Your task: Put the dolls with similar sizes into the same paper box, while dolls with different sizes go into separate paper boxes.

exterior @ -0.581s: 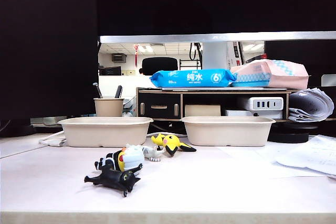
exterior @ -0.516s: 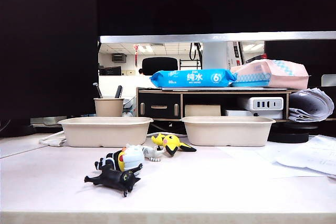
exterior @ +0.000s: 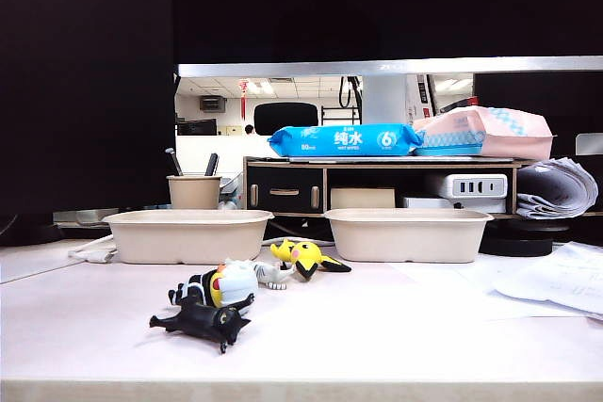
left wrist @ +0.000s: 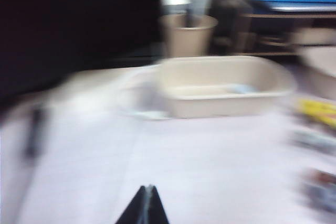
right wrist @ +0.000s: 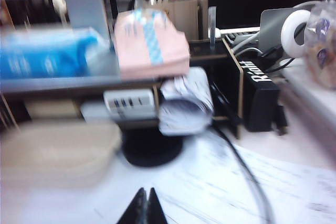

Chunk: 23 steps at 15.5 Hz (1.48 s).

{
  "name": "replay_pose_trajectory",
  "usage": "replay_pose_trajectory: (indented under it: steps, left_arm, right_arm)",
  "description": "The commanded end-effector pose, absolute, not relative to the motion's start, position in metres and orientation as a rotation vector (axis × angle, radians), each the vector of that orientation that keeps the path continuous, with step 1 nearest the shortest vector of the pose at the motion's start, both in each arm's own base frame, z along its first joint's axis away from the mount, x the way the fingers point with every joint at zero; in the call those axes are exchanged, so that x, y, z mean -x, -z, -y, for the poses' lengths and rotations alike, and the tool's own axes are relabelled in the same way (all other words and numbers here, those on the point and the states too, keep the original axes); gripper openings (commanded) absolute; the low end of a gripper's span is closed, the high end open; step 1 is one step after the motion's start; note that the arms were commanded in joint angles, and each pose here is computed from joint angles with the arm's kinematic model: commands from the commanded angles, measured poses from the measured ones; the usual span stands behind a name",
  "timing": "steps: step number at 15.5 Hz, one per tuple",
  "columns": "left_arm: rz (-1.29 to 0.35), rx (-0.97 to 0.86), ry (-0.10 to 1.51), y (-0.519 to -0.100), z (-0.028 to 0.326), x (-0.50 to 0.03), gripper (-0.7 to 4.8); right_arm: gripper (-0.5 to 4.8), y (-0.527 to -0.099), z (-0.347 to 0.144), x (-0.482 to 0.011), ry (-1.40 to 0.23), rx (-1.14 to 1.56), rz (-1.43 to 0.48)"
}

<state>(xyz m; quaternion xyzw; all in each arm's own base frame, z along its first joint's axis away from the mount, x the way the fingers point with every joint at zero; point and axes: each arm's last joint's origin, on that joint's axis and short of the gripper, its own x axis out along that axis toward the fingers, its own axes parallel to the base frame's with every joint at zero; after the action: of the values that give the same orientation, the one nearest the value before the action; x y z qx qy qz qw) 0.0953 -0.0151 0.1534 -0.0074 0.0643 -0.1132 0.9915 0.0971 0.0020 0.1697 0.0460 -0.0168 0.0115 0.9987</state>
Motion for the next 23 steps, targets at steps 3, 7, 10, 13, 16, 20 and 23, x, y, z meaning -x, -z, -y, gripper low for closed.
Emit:
replay_pose_trajectory:
  steps: [3, 7, 10, 13, 16, 20, 23]
  left_arm:
    - [-0.237, -0.034, 0.635, -0.145, 0.054, -0.087, -0.05]
    - [-0.387, -0.09, 0.755, -0.132, 0.068, -0.084, -0.05]
    - [-0.388, -0.091, 0.757, -0.132, 0.068, -0.083, -0.05]
    - [-0.388, -0.091, 0.757, -0.132, 0.068, -0.083, -0.05]
    - [-0.385, -0.091, 0.758, -0.133, 0.068, -0.083, -0.05]
    - [-0.385, -0.091, 0.757, -0.133, 0.068, -0.083, -0.05]
    - [-0.385, -0.091, 0.758, -0.133, 0.068, -0.083, -0.05]
  right_arm:
    - [-0.01, -0.19, -0.004, -0.094, -0.129, -0.267, 0.225]
    - [-0.02, -0.216, -0.005, -0.088, -0.18, -0.455, 0.192]
    - [-0.02, -0.259, -0.009, -0.089, -0.316, -0.401, 0.248]
    - [-0.02, -0.311, -0.021, -0.127, -0.545, -0.267, 0.107]
    - [-0.02, -0.33, -0.082, -0.221, -0.846, 0.021, -0.27]
    - [-0.01, -0.281, -0.188, -0.286, -1.048, 0.422, -0.689]
    - [-0.01, -0.25, -0.233, -0.28, -1.13, 0.611, -0.813]
